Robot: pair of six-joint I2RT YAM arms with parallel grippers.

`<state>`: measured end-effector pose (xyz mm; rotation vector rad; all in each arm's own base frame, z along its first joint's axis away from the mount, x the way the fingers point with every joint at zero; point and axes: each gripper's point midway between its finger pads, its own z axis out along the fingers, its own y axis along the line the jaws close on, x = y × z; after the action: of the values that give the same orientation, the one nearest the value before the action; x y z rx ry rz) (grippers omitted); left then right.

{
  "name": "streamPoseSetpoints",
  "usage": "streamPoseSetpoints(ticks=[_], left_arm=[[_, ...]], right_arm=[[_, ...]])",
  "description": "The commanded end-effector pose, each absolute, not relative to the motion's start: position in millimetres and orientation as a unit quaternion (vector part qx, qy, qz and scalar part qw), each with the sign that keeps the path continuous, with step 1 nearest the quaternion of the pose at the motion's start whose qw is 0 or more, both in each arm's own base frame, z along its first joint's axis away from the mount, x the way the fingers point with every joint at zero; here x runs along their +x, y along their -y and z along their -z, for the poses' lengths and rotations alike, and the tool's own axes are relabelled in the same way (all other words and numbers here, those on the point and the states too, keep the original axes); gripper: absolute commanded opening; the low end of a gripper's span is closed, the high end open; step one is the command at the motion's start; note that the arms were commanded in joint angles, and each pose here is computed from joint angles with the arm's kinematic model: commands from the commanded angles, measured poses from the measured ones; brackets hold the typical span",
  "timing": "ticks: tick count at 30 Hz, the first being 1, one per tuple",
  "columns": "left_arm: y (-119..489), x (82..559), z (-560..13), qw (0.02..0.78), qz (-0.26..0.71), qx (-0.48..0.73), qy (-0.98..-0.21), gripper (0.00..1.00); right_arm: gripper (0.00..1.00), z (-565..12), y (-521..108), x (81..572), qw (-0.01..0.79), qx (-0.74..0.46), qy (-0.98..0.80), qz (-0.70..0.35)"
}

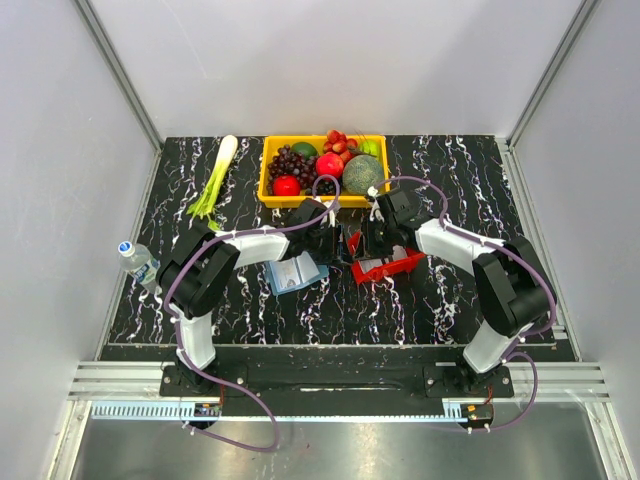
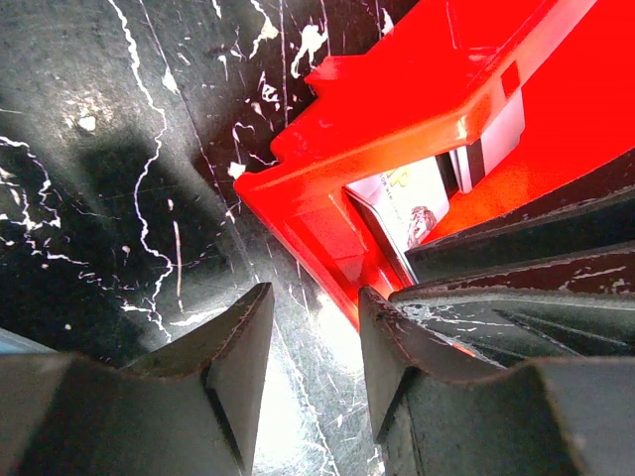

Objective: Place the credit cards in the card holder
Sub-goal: Pick up the credit card from the storage box.

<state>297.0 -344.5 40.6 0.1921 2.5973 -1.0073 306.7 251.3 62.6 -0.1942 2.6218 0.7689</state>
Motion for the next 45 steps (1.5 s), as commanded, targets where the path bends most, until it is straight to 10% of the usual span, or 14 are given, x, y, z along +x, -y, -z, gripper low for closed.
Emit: streamPoseSetpoints(ticks=[1,39,45], left_arm=[[357,310,-59,0.205,0.370,0.073,-0.903,0.44],[357,310,-57,0.202,0.370,0.073,-0.904,0.43],[356,310,-59,0.206,0.368,0.072,-0.904,0.43]], right_arm=[[0.25,-77,-282,299,0.184,-0.086,-0.913,-0.354],[0.15,-86,-276,307,0.158,-0.017,-0.873,-0.461],[0.31,-91,-254,322,0.216,0.003,-0.894,-0.392]])
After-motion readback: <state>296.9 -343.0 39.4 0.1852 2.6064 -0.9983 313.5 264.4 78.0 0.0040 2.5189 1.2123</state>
